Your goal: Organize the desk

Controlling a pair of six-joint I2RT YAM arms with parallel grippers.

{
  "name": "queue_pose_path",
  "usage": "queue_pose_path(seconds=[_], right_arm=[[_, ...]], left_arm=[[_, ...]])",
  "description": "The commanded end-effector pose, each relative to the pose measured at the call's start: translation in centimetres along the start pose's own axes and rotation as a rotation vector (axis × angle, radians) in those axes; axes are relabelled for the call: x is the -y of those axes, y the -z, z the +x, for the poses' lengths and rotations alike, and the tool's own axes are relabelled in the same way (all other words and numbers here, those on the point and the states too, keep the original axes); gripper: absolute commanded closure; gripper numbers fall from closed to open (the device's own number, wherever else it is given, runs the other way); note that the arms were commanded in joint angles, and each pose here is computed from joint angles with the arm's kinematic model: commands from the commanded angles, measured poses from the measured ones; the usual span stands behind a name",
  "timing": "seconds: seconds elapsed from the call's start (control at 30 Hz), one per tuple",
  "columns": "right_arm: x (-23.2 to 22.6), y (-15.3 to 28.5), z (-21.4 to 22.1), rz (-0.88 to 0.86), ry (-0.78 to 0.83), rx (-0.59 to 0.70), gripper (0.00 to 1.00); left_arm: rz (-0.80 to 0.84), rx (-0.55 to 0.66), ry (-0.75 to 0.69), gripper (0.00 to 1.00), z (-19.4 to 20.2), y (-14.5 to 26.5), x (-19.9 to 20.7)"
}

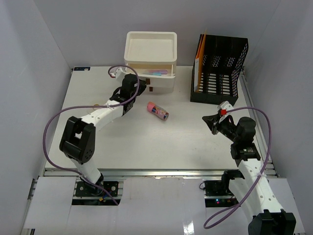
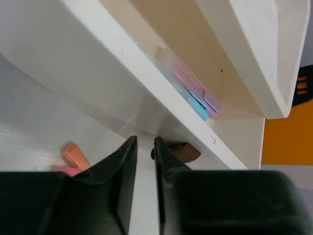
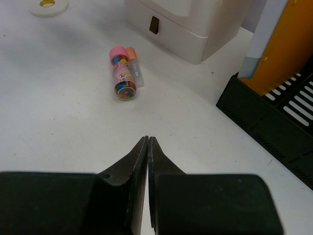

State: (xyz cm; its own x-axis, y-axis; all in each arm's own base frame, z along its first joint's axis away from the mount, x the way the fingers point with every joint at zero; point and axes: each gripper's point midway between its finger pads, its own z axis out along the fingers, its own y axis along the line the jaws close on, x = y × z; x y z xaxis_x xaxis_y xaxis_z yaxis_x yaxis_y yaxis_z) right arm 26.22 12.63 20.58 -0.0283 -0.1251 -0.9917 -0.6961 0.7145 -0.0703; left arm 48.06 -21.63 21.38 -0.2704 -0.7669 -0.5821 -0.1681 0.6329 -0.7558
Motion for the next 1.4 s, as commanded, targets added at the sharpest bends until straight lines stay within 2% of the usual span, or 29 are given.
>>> queue_pose_path(seconds=[0.0, 0.1, 0.23, 0.37, 0.47, 0.67, 1.0, 1.37], right_arm=[[1.4, 0.3, -2.7, 0.062, 0.046, 0.076, 0.92], [1.6, 0.4, -2.8, 0.072, 0.046, 0.079, 0.92], [1.8, 0.4, -2.7, 0.08, 0.043, 0.077, 0.92], [1.9, 0.5, -2.8, 0.087, 0.044, 0.079, 0.92], [2.0, 0.5, -2.8, 0.088, 0.042, 0.079, 0.92], [2.1, 0.6, -2.9, 0.093, 0.042, 0.079, 0.92], [2.4, 0.7, -2.8, 0.108, 0.039, 0.077, 0.92], [2.9, 0.8, -2.5, 0.128, 0.035, 0.07, 0.92]], left_arm=[[-0.003, 0.062, 0.003, 0.65, -2.0, -1.7, 2.4], [-0.007, 0.065, -0.011, 0.57, -2.0, -2.5, 2.8], [0.013, 0.05, -0.012, 0.56, -1.6, -3.5, 3.5], [0.055, 0.04, -0.004, 0.64, -1.2, -4.2, 4.5], [0.079, 0.052, -0.018, 0.65, -1.5, -4.8, 5.4], [0.091, 0.073, -0.03, 0.6, -2.6, -6.4, 7.0], [0.066, 0.081, 0.009, 0.57, -3.9, -9.0, 6.6], [0.113, -0.001, -0.009, 0.47, -3.5, -11.8, 7.6]])
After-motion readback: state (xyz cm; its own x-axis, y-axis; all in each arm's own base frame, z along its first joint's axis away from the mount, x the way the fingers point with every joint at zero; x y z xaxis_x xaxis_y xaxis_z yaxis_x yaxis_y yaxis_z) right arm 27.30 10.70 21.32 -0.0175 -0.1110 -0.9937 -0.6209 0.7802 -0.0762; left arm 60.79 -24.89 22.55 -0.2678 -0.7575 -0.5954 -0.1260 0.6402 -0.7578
